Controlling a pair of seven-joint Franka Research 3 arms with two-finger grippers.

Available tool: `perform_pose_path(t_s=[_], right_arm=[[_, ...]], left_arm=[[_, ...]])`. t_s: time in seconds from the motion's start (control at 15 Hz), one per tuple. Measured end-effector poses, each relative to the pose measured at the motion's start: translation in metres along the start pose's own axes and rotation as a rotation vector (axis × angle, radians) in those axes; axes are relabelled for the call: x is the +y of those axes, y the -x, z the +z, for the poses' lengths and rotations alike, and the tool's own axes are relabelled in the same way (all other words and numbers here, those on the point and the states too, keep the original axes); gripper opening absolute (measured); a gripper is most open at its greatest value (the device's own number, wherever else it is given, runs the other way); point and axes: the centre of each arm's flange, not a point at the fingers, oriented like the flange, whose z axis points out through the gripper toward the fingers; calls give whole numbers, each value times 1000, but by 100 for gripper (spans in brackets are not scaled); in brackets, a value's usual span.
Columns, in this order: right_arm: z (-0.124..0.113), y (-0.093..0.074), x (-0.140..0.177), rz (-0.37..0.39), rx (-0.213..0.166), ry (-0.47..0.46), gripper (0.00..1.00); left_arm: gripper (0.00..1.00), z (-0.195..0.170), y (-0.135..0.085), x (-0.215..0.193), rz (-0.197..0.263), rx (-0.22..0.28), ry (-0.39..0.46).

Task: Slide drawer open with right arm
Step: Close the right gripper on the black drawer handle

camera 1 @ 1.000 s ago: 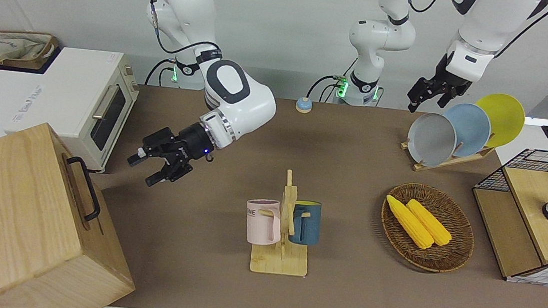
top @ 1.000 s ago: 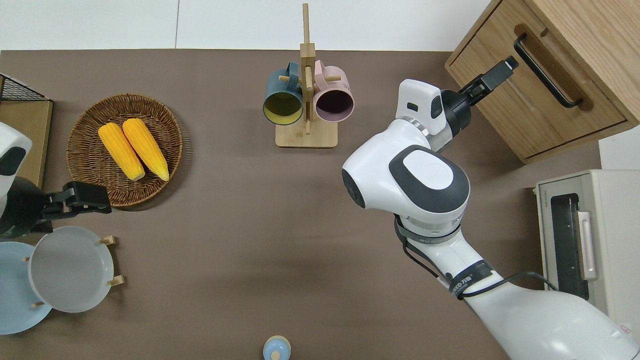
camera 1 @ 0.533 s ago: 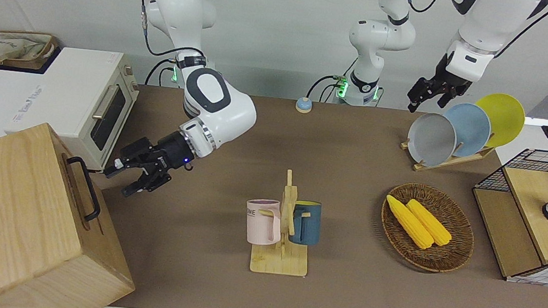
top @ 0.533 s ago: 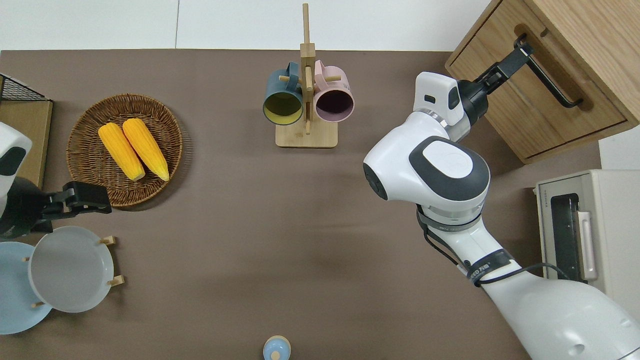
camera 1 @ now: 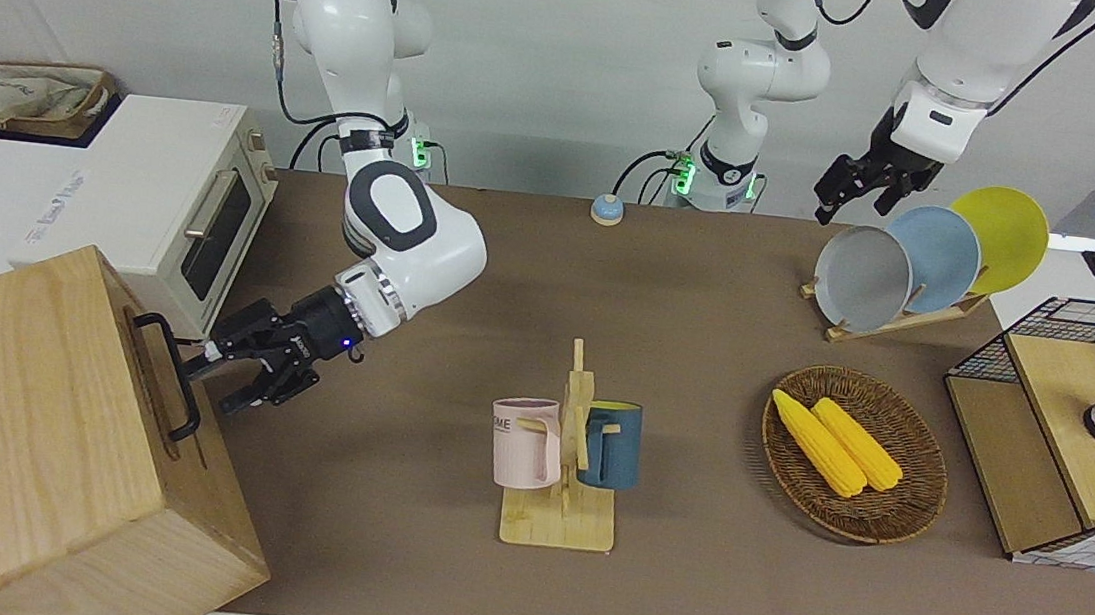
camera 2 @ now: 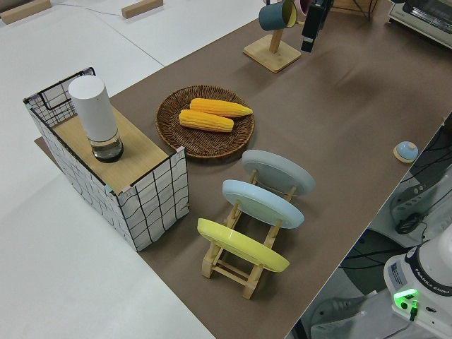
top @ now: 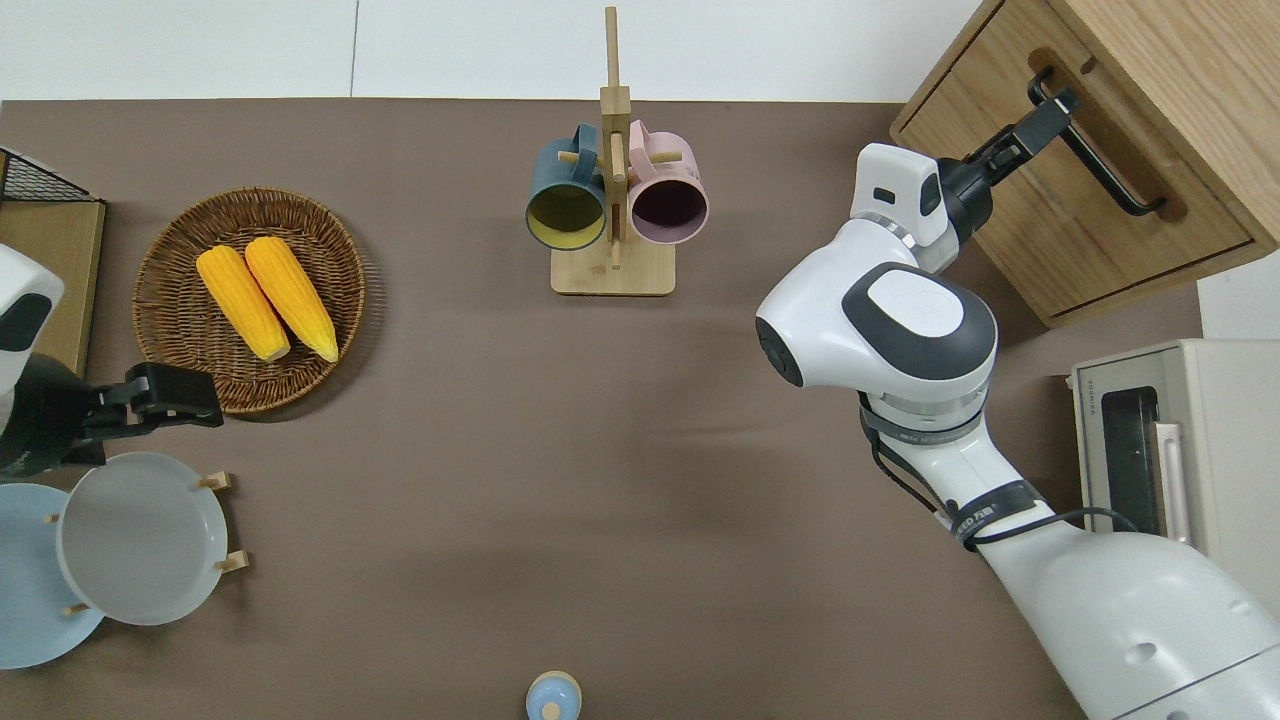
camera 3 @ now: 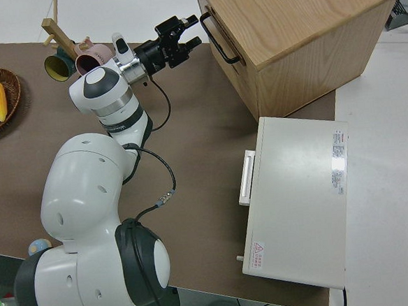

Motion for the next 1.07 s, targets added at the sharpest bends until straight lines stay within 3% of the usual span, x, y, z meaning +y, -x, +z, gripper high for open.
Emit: perform_pose_path(t_s=[0.47, 0.8, 1.07], right_arm=[[23, 10, -4, 2, 2, 23, 70], [23, 10, -7, -2, 5, 20, 20], [22, 9, -7, -11, 7, 22, 18]], left_arm=[[100, 0, 0, 0, 0, 0, 0], [100, 0, 0, 0, 0, 0, 0], [100, 0, 0, 0, 0, 0, 0]])
